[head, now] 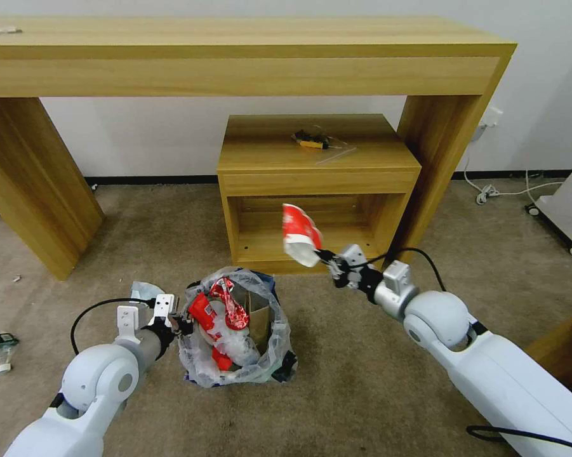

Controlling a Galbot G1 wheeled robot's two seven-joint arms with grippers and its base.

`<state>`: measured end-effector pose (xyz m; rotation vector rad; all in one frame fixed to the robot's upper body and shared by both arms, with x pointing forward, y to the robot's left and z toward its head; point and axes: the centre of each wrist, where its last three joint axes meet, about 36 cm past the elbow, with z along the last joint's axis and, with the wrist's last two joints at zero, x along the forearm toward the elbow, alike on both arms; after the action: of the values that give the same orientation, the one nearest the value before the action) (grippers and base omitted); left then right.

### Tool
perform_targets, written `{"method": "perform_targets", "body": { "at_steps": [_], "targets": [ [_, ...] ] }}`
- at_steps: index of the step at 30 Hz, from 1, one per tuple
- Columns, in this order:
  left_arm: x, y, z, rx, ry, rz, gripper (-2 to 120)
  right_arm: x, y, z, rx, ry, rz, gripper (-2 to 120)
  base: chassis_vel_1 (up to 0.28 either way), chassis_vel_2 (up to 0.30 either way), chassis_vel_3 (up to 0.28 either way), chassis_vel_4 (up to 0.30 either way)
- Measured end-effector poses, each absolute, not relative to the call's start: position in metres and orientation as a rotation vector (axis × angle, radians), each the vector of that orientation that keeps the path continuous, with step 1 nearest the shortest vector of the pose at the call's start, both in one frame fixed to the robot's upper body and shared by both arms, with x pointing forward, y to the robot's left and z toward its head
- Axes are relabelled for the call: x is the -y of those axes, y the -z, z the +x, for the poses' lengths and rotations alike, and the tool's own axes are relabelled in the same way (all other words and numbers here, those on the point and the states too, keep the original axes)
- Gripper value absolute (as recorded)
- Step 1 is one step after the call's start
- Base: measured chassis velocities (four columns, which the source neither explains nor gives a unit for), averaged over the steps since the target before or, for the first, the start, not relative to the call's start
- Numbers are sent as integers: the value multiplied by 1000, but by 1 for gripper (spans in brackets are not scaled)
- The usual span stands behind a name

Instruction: Pick up the trash bin and place the garbage on the floor into it.

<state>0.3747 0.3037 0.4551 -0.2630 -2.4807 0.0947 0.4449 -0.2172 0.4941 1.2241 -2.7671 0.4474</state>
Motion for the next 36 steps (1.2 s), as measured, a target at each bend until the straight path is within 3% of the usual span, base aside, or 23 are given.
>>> {"method": "perform_targets", "body": {
  "at_steps": [7, 15, 36],
  "targets": [
    [-306, -455, 381, 2476, -75, -288, 0, 189, -523, 432, 2696, -507, 1481, 0, 0, 0, 0, 0],
    [-306, -455, 387, 2480, -69, -296, 0, 157, -514, 438, 2558, -556, 1655, 0, 0, 0, 0, 0],
    [-307, -457, 386, 2483, -69, -298, 0, 155, -464, 440, 2334, -689, 1675, 0, 0, 0, 0, 0]
  ]
}}
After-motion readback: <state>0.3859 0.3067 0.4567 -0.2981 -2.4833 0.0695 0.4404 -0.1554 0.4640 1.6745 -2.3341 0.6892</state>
